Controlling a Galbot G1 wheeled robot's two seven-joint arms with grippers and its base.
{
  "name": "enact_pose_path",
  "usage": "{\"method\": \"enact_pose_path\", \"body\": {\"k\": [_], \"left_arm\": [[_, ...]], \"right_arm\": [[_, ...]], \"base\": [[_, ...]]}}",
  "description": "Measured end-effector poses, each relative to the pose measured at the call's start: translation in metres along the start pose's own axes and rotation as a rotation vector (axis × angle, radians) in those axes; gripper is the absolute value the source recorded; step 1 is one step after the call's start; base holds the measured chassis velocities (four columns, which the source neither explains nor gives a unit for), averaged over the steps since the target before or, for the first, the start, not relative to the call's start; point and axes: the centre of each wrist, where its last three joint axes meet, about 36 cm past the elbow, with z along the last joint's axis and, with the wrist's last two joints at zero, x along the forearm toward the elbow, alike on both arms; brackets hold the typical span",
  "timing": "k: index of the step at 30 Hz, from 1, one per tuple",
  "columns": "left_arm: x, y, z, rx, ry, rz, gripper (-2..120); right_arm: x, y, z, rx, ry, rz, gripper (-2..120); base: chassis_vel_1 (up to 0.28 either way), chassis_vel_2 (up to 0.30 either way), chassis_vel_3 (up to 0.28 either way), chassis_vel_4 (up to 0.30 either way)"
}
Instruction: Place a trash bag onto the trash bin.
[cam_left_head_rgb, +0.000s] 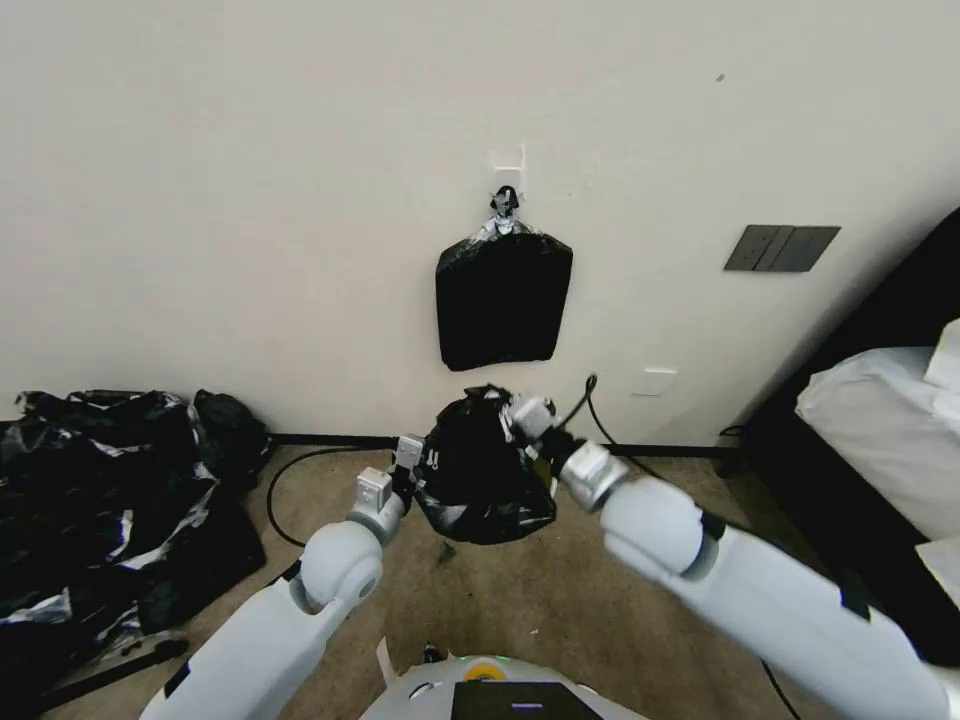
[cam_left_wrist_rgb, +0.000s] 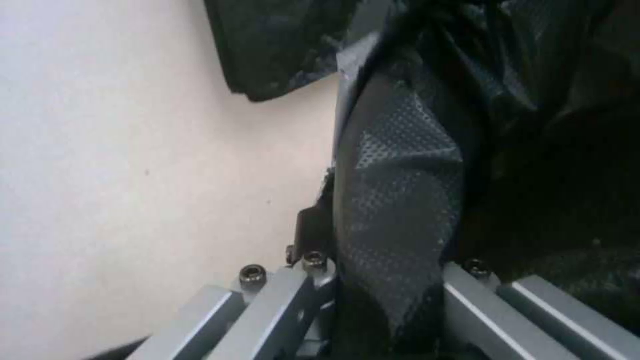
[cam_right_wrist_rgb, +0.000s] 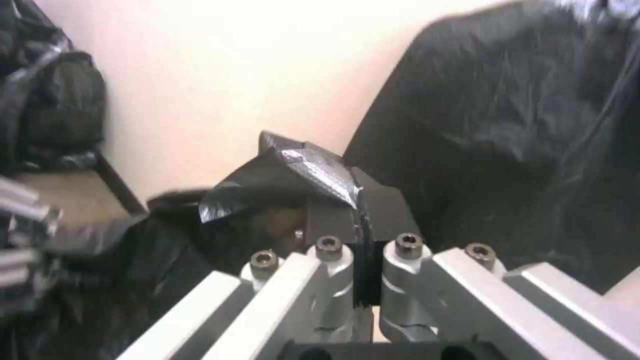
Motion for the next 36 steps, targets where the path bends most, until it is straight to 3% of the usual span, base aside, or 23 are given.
{"method": "enact_pose_path", "body": {"k": [3,10,12,23,27,36], "left_arm": [[0.001,0.001,0.005,-0.043,-0.041,0.011,1],[0.002,0.002,0.009,-0.054,-0.083,0.021,1],[0.002,0.004,0.013,-0.04,-0.107,0.026,1],[0.003,0.01,0.029,-0.001,-0.191,0.059,1],[0.0,0.019,0.033,0.077,-0.229,0.057,1],[-0.007,0.032,0.032,0.253,-0.243,0.049,1]], "right_arm": [[-0.008,-0.023,-0.009,-0.143,0.087,-0.042,0],[-0.017,-0.051,-0.016,-0.374,0.216,-0.082,0],[-0.026,-0.076,-0.018,-0.528,0.29,-0.107,0],[-0.041,-0.112,-0.017,-0.819,0.426,-0.136,0],[-0.041,-0.134,-0.01,-0.912,0.451,-0.123,0],[-0.029,-0.142,-0.001,-0.971,0.458,-0.135,0]], "base": [[0.0,0.0,0.0,0.0],[0.0,0.0,0.0,0.0],[0.0,0.0,0.0,0.0],[0.0,0.0,0.0,0.0],[0.0,0.0,0.0,0.0],[0.0,0.0,0.0,0.0]]}}
